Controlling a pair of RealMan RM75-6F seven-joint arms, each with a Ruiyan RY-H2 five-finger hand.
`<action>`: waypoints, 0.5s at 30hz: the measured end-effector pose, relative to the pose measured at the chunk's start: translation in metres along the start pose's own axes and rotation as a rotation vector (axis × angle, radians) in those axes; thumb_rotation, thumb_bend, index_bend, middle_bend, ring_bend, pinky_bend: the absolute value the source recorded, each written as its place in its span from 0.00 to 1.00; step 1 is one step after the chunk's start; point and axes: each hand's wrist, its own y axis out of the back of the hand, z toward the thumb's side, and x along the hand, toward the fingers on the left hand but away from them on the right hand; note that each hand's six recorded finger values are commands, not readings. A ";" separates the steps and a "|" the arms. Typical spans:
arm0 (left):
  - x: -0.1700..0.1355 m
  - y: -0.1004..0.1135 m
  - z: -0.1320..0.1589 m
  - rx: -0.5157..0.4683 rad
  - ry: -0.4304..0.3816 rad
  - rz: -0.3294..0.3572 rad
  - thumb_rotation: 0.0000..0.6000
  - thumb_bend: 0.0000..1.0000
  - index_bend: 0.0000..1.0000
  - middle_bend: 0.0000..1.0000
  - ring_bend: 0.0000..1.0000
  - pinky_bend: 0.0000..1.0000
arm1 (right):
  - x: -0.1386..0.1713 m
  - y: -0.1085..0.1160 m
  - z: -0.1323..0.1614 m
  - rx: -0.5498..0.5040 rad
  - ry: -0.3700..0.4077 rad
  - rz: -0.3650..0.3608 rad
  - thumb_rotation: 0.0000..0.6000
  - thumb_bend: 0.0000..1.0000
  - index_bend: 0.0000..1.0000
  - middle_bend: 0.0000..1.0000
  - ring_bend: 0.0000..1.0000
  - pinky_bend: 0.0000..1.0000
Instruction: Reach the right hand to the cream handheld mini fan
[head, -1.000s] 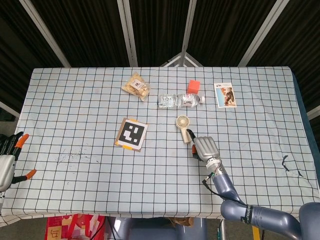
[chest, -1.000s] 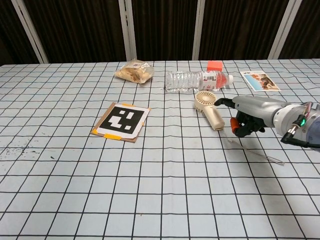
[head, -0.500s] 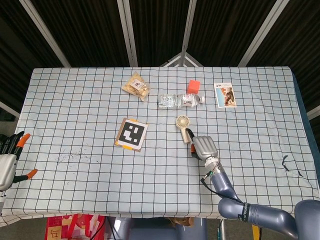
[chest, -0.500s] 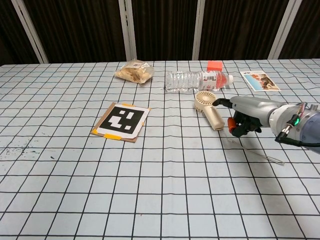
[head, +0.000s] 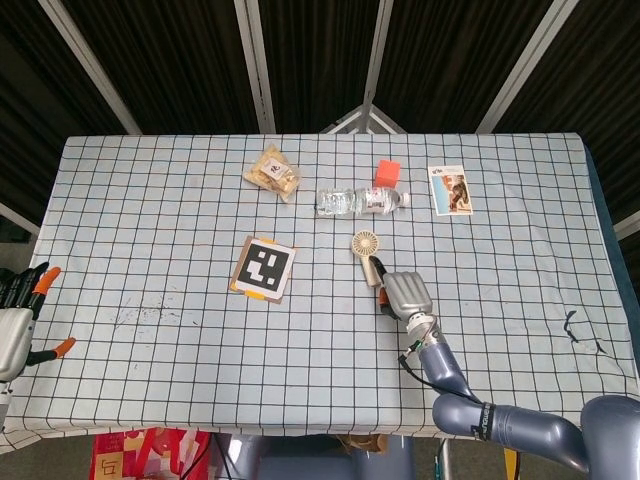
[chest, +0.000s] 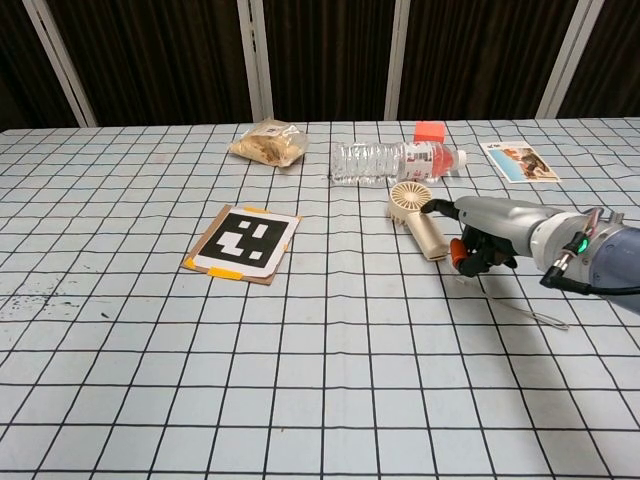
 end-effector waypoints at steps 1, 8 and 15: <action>0.000 0.000 0.000 -0.001 0.000 0.000 1.00 0.09 0.00 0.00 0.00 0.00 | 0.000 -0.001 0.000 0.001 0.000 0.003 1.00 0.82 0.00 0.85 0.90 0.79; 0.000 0.000 0.001 -0.006 -0.002 -0.001 1.00 0.09 0.00 0.00 0.00 0.00 | 0.001 -0.013 0.000 0.011 -0.007 0.037 1.00 0.82 0.00 0.85 0.90 0.79; 0.000 0.000 0.001 -0.009 -0.001 0.001 1.00 0.09 0.00 0.00 0.00 0.00 | 0.003 -0.022 0.003 0.026 -0.007 0.057 1.00 0.82 0.00 0.85 0.90 0.79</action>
